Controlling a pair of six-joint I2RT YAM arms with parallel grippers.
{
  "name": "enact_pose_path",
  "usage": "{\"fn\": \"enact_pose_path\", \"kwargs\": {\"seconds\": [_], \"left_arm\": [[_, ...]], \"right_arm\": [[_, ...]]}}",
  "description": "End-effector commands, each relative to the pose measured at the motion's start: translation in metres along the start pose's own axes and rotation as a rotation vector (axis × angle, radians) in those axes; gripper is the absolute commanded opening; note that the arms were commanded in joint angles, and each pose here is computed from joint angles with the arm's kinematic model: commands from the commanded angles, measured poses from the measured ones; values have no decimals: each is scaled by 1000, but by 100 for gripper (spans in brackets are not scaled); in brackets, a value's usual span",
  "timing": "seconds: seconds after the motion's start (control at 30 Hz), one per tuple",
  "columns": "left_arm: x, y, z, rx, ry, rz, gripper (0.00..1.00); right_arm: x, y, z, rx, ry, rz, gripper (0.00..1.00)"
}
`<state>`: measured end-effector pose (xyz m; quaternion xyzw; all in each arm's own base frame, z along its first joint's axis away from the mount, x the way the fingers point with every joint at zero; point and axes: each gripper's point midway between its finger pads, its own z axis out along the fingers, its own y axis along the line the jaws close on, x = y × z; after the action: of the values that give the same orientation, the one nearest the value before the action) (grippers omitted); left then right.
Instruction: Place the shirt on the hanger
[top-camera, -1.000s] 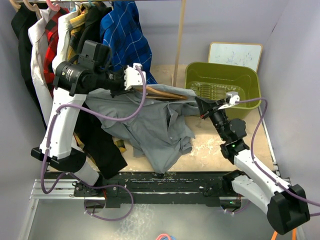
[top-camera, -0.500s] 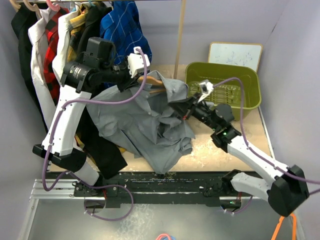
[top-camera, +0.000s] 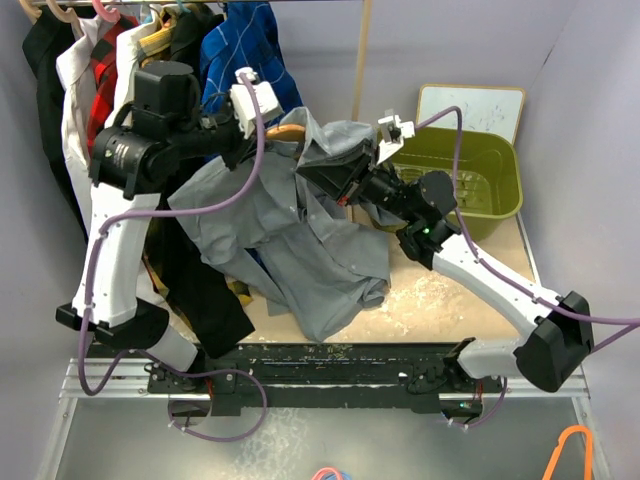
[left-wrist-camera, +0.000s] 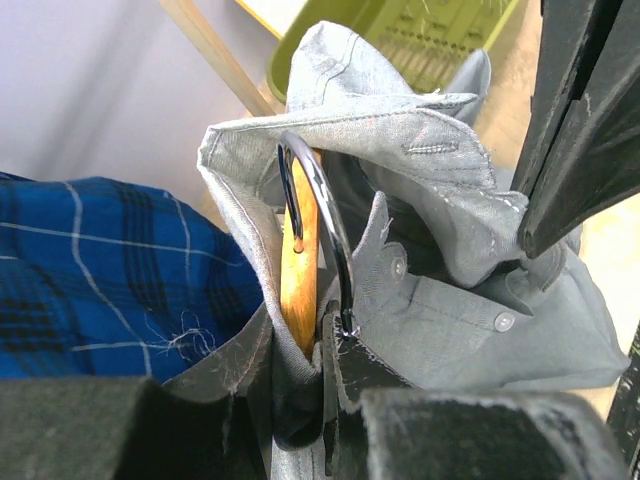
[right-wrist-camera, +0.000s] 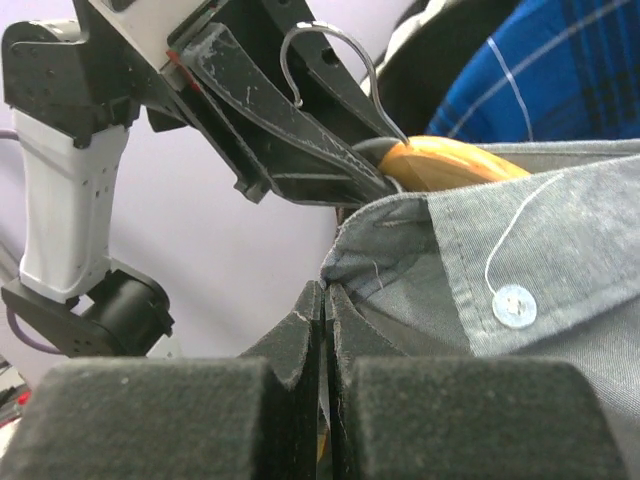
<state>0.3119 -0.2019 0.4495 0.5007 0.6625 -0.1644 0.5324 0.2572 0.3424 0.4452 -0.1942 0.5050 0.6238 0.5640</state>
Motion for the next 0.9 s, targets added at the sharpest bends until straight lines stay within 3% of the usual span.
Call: {"fn": "enact_pose_path", "kwargs": {"seconds": [0.0, 0.1, 0.17, 0.2, 0.3, 0.37, 0.4, 0.47, 0.5, 0.53, 0.63, 0.73, 0.87], "left_arm": [[-65, 13, -51, -136, -202, 111, 0], [-62, 9, -54, -127, -198, 116, 0], [-57, 5, -54, -109, -193, 112, 0], [-56, 3, -54, -104, -192, 109, 0], [-54, 2, -58, -108, -194, 107, 0], [-54, 0, -61, -104, -197, 107, 0], [-54, -2, -62, -96, -201, 112, 0], [-53, -12, -63, -50, -207, 130, 0], [-50, -19, -63, -17, -207, 151, 0], [-46, -26, -63, 17, -200, 172, 0], [-26, -42, -59, 94, -164, 237, 0], [-2, -60, -53, 183, -127, 283, 0], [24, -88, -52, 323, -115, 386, 0]], "right_arm": [[-10, 33, -4, -126, -1, -59, 0], [28, 17, -21, -104, 78, -45, 2], [51, 9, -32, -95, 136, -47, 19], [60, 6, -38, -89, 162, -53, 22], [81, -8, -55, -24, 198, -71, 1], [84, -12, -65, -1, 173, -87, 2], [84, -10, -69, -4, 159, -94, 15], [80, -5, -74, -10, 146, -128, 54], [72, -3, -76, -5, 141, -201, 89], [59, -2, -80, 21, 121, -293, 99], [17, -4, -99, 150, 58, -560, 100], [-5, -8, -111, 238, 92, -723, 100], [-20, -28, -123, 317, 103, -790, 100]]}}
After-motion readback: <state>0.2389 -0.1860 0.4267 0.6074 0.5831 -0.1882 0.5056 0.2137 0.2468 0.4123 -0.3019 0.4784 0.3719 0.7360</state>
